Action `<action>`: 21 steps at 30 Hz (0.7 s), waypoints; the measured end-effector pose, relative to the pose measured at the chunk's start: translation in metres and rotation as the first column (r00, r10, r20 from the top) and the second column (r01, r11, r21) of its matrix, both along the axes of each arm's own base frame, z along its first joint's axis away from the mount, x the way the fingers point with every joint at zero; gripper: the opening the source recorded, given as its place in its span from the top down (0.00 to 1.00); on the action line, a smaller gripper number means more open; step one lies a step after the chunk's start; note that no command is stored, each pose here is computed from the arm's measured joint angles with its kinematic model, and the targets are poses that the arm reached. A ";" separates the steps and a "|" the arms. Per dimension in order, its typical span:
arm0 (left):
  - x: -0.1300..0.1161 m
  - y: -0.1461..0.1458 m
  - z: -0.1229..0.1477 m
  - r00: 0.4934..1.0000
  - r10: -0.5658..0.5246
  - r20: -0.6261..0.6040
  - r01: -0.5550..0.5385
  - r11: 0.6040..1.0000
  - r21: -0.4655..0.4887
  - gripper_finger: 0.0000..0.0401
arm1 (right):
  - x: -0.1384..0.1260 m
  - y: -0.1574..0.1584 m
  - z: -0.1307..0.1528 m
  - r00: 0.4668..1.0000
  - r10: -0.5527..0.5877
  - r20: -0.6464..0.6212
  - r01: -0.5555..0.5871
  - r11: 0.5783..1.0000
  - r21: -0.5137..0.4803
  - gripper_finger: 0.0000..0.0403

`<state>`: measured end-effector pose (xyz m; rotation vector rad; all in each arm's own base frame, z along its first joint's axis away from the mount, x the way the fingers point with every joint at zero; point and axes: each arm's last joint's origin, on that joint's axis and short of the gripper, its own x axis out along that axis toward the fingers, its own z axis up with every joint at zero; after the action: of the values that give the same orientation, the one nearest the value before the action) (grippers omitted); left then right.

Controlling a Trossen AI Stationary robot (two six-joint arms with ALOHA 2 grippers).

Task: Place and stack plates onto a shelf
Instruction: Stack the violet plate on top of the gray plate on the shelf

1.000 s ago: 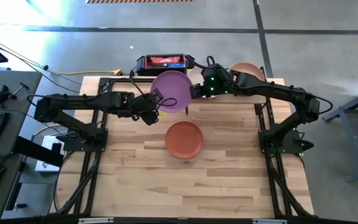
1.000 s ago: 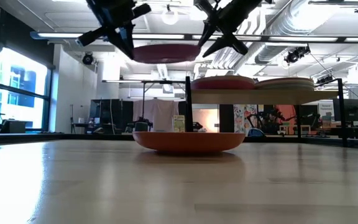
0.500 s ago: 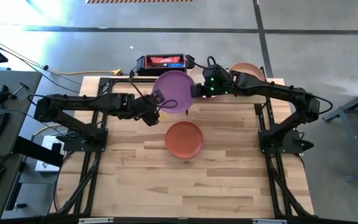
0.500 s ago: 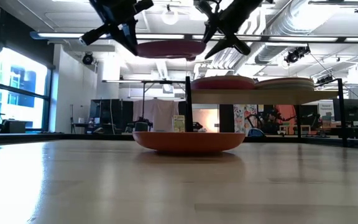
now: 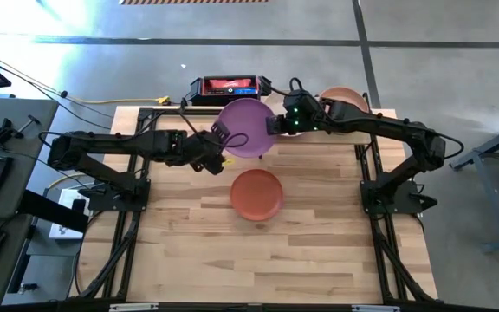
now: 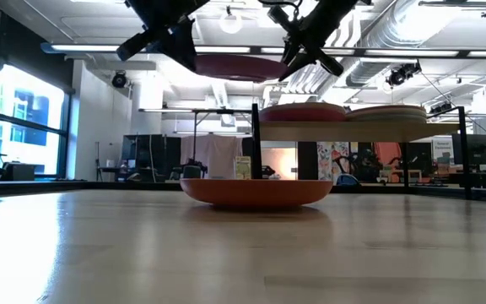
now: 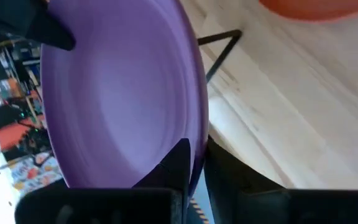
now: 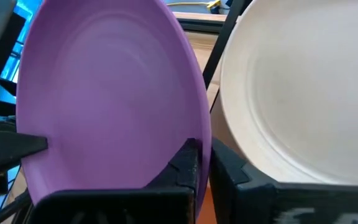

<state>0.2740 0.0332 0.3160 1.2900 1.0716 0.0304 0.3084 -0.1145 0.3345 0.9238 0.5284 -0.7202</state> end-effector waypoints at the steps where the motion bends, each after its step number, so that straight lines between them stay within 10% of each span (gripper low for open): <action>1: 0.000 0.000 0.000 1.000 0.011 0.012 -0.011 1.000 -0.011 0.93 | 0.000 0.000 0.000 1.000 -0.001 0.000 0.001 1.000 -0.002 0.99; 21: -0.001 0.009 0.003 0.933 0.296 0.204 -0.272 0.952 -0.139 0.68 | -0.007 -0.018 0.000 0.999 -0.038 -0.007 0.038 0.999 -0.012 1.00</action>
<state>0.2732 0.0426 0.3189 0.9989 1.0431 0.3255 0.3013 -0.1320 0.3344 0.9226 0.5137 -0.7604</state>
